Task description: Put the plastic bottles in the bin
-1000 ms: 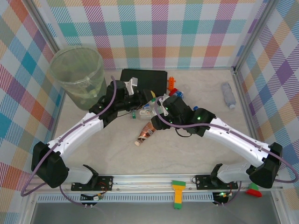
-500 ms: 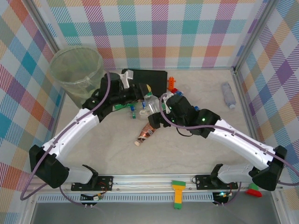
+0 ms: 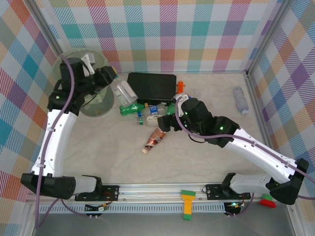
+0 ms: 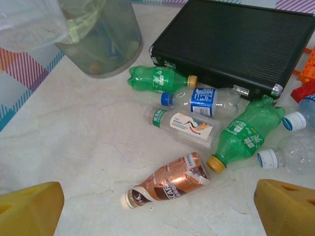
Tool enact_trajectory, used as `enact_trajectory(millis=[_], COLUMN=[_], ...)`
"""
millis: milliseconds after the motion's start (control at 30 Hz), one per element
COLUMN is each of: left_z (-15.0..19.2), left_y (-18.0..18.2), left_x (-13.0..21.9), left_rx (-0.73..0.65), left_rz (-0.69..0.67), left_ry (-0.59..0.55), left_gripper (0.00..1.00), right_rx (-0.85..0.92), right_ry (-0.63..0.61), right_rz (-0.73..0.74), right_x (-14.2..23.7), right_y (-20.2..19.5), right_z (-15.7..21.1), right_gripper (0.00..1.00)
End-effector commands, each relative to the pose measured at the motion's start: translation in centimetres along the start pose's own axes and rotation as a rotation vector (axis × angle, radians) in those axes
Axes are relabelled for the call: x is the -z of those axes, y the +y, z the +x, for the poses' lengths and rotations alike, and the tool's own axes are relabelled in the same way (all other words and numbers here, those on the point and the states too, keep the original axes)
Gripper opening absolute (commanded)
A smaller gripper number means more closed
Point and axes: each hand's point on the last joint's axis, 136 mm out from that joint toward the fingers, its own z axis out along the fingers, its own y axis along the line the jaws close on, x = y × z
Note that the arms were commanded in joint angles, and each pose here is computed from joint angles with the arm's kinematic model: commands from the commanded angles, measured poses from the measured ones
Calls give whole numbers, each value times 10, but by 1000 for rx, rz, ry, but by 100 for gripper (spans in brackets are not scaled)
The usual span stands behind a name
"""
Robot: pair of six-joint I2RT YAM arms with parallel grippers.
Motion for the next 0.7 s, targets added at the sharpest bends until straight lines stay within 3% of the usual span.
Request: enact_trajectory(millis=[0,333,667], left_z=[-24,-117,-178], left_y=[4,23,54], left_x=[23,46,38], left_rx=[-75,-8,-176], left_rz=[-87,-203,-476], left_ry=[-74,-396,-557], left_gripper=[31,31,31], right_rx=[6,52,97], right_ry=[-104,-152,-205], right_rz=[-40,-45,-31], right_x=[19,31,46], right_y=[9,7,5], right_z=[-27,-32,-45], right_gripper=[99,99,99])
